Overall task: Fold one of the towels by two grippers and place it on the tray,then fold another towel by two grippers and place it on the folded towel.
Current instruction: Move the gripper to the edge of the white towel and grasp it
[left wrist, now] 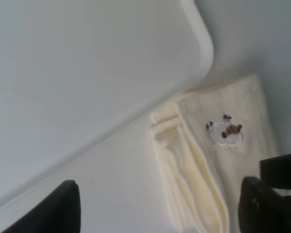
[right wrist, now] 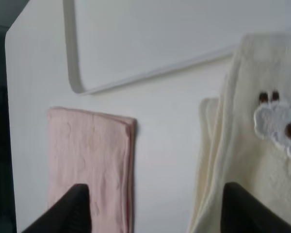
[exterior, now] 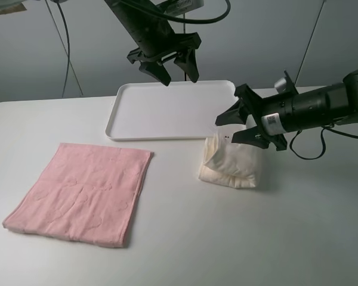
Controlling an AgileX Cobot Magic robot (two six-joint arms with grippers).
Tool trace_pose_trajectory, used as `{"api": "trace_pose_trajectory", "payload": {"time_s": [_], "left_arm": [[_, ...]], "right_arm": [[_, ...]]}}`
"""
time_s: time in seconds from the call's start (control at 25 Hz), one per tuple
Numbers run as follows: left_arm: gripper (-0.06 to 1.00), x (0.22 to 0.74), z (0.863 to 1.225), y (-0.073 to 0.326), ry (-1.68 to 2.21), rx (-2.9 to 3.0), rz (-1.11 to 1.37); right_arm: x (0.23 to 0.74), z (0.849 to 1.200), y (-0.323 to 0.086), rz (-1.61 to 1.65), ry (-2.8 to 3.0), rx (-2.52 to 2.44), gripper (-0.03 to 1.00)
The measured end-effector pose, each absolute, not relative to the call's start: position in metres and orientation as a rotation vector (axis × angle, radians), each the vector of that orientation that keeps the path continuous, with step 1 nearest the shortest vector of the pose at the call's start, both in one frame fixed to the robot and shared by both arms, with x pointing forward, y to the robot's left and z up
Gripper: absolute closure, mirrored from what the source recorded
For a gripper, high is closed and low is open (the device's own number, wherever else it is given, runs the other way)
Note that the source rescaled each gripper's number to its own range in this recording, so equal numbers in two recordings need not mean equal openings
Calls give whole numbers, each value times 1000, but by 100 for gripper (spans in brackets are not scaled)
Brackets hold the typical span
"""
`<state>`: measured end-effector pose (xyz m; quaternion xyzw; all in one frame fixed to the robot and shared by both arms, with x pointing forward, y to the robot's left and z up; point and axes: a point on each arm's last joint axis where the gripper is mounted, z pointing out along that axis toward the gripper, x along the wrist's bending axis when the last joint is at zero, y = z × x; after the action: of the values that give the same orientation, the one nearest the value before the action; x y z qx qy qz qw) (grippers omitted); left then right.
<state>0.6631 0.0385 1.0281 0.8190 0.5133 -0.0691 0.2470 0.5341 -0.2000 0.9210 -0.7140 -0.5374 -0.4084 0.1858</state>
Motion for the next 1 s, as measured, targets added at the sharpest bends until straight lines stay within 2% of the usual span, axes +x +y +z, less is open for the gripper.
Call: {"api": "trace_pose_trajectory", "payload": {"time_s": [0.28,0.64,0.88,1.0], "left_arm": [[9,664,1028,40,1386,2241,-183],[9,664,1028,40,1377,2246,-180],[9,664,1028,40,1377,2246,-180],[9,664,1028,40,1377,2246,-180]], "right_arm": [[533,914,-239,-917,-1531,-2169,33],[532,867,-240,-690,-1518,-2169,33],[534,858,-240,-686,-1517,-2163,33],[536,856,-239,-703,-1507,-2153,37]]}}
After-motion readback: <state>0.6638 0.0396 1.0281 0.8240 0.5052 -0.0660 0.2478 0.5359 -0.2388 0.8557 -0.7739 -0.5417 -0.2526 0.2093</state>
